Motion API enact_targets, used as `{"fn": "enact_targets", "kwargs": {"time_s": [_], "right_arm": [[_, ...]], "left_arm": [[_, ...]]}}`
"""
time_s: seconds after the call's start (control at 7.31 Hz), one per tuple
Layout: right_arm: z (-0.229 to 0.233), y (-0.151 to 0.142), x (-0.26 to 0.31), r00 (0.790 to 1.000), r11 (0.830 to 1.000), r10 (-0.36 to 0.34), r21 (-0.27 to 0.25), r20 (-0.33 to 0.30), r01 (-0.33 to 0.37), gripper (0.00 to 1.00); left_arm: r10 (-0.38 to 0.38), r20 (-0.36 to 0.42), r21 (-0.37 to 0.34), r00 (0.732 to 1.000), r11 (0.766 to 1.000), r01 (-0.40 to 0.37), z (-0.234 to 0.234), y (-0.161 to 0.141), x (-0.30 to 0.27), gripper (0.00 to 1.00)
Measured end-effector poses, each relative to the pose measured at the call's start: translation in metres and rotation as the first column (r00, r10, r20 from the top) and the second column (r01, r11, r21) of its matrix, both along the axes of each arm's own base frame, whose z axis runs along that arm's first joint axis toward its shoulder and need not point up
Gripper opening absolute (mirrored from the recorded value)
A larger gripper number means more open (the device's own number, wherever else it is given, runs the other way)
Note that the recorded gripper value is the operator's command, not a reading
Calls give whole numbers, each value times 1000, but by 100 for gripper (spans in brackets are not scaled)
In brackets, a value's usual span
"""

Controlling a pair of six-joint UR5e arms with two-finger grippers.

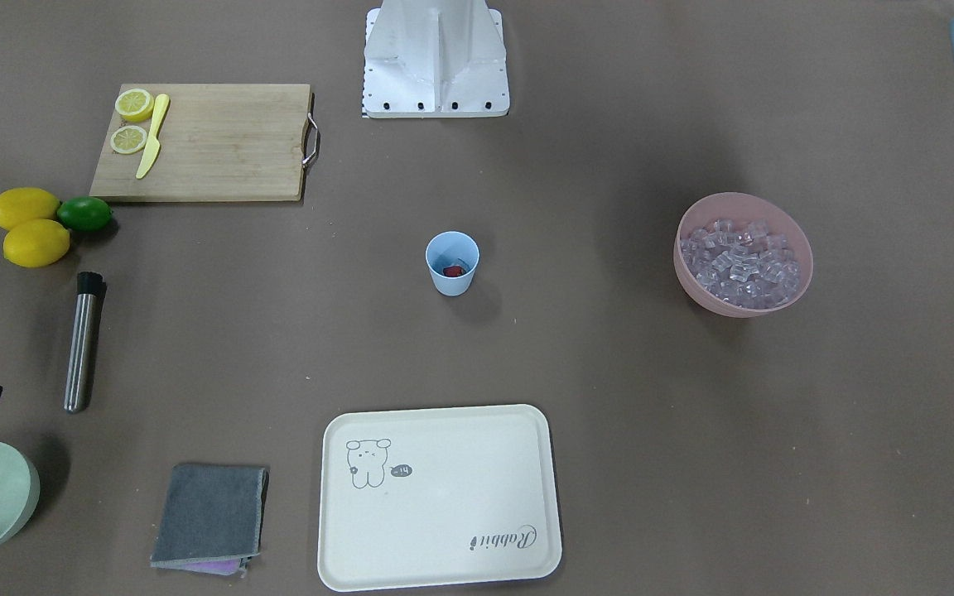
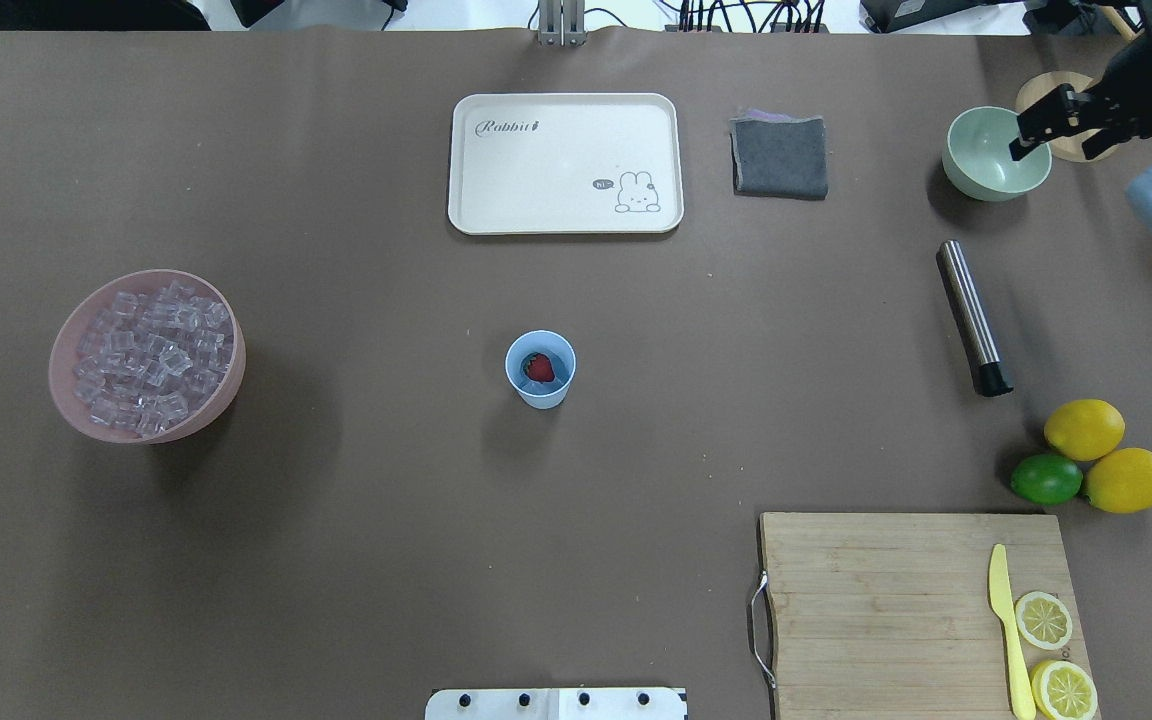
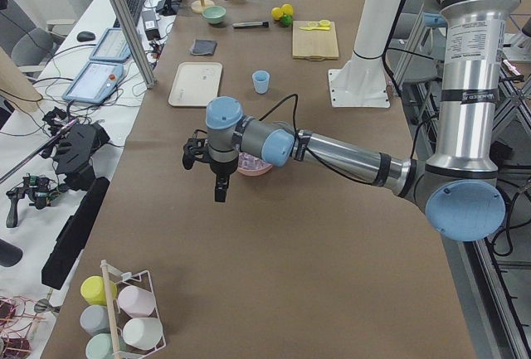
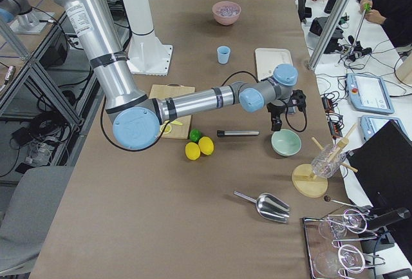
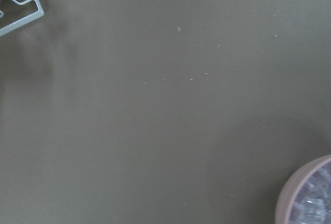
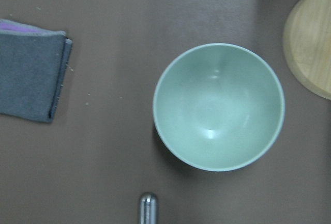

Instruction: Mash ice and strawberries in cup

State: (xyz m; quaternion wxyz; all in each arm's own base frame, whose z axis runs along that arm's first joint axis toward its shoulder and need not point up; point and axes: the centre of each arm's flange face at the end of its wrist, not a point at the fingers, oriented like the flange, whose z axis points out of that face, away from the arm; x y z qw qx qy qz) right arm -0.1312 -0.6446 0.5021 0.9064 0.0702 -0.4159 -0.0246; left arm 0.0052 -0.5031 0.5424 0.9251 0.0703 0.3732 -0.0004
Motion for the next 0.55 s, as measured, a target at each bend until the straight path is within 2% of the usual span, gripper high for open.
{"fn": "enact_targets", "kwargs": {"time_s": [0.27,0.55], "right_arm": [[66,39,58,999,999,-41,16,-18,41,100],[117,111,117,999,999,-35,10,-16,35,100]], "left_arm": [[32,9,-35,999,999,-31,49,23,-37,98],[14,15,-72,1000,997,-13,70,39,-53,98]]}}
